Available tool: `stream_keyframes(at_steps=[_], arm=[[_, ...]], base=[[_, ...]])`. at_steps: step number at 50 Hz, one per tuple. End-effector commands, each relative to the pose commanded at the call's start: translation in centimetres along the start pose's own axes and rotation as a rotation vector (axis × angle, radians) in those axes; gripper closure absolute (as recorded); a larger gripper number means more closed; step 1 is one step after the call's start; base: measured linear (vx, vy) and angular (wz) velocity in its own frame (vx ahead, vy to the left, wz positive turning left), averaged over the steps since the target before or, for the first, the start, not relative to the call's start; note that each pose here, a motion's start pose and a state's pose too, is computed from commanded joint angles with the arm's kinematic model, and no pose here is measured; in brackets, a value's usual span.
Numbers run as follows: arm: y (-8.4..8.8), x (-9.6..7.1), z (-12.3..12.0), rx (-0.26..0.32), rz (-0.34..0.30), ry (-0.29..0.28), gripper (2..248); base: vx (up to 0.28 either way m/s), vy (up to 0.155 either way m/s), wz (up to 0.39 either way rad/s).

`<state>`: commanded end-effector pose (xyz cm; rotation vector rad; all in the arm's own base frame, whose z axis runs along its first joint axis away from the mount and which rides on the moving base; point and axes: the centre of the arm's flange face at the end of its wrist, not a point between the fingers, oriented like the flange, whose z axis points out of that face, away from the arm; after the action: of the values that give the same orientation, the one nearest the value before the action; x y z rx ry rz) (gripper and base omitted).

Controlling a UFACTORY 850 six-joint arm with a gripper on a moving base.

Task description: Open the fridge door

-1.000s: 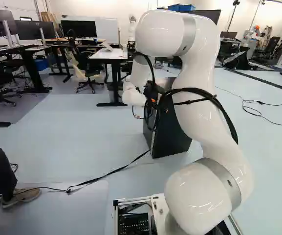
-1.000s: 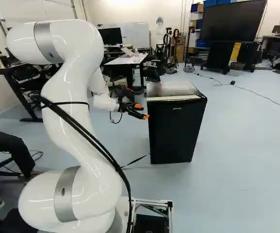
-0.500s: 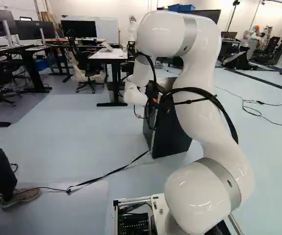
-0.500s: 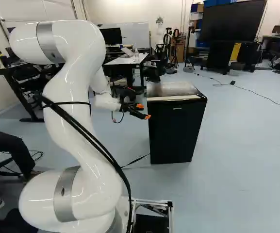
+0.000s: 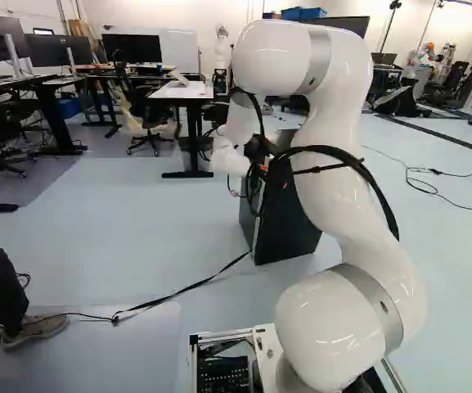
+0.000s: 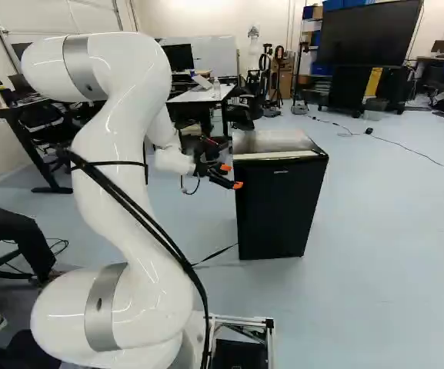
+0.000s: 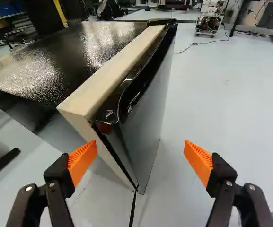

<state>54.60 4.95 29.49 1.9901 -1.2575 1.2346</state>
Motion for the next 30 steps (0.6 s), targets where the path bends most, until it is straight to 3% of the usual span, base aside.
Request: stream_keyframes(at_steps=[30], arm=[[1.0, 1.1, 1.9, -0.049, 0.029, -0.001, 3]], base=[[0.0, 0.0, 0.0]])
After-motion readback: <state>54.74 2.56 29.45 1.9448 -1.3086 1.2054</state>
